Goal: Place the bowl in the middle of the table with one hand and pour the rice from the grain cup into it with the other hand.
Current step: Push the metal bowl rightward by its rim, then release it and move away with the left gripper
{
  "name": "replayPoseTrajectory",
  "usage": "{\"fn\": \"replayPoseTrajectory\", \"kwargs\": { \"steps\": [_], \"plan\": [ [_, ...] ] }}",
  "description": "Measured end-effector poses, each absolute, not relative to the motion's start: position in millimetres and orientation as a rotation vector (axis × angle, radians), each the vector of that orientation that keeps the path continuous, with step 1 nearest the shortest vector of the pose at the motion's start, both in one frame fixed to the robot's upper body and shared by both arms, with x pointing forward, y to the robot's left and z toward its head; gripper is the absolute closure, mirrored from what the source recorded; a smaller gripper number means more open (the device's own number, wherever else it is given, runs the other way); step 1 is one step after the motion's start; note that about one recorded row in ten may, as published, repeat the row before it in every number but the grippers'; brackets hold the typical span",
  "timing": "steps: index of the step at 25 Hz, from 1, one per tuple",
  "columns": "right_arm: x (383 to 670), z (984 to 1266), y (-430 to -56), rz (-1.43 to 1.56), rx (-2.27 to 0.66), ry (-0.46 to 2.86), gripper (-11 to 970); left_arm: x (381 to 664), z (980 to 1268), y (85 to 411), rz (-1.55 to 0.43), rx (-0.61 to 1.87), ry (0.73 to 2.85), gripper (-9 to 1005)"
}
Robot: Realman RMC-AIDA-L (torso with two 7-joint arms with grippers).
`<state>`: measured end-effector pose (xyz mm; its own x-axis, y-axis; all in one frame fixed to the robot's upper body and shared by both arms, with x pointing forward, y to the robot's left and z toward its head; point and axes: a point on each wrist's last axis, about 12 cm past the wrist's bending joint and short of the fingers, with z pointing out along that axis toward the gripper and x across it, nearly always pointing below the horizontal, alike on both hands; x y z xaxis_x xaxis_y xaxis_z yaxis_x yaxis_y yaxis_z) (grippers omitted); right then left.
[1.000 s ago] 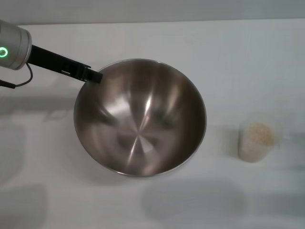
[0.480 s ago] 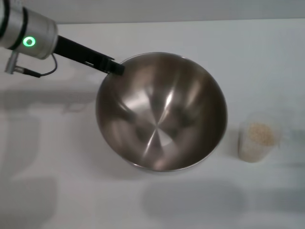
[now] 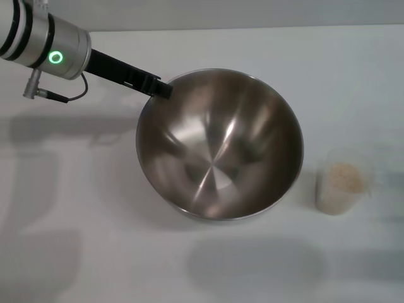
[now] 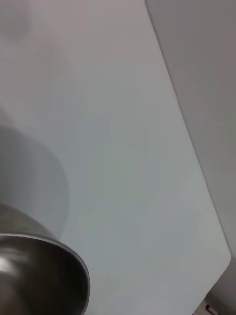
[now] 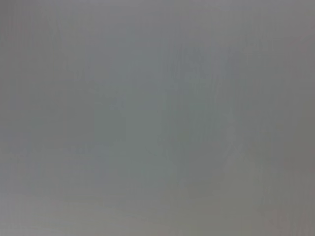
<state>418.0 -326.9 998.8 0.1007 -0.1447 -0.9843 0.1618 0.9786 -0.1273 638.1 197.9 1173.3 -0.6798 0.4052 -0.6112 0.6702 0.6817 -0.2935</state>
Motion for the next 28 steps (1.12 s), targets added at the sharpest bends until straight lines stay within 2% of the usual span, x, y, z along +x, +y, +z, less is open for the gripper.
{"fn": "replayPoseTrajectory", "kwargs": {
  "steps": [24, 28],
  "plan": [
    [417, 998, -327, -0.224, -0.002, 1.456, 118, 636, 1161, 207, -0.686, 0.766, 2.400, 955],
    [416, 998, -327, -0.226, -0.001, 1.458, 119, 636, 1161, 207, -0.681, 0.765, 2.394, 876]
  ]
}}
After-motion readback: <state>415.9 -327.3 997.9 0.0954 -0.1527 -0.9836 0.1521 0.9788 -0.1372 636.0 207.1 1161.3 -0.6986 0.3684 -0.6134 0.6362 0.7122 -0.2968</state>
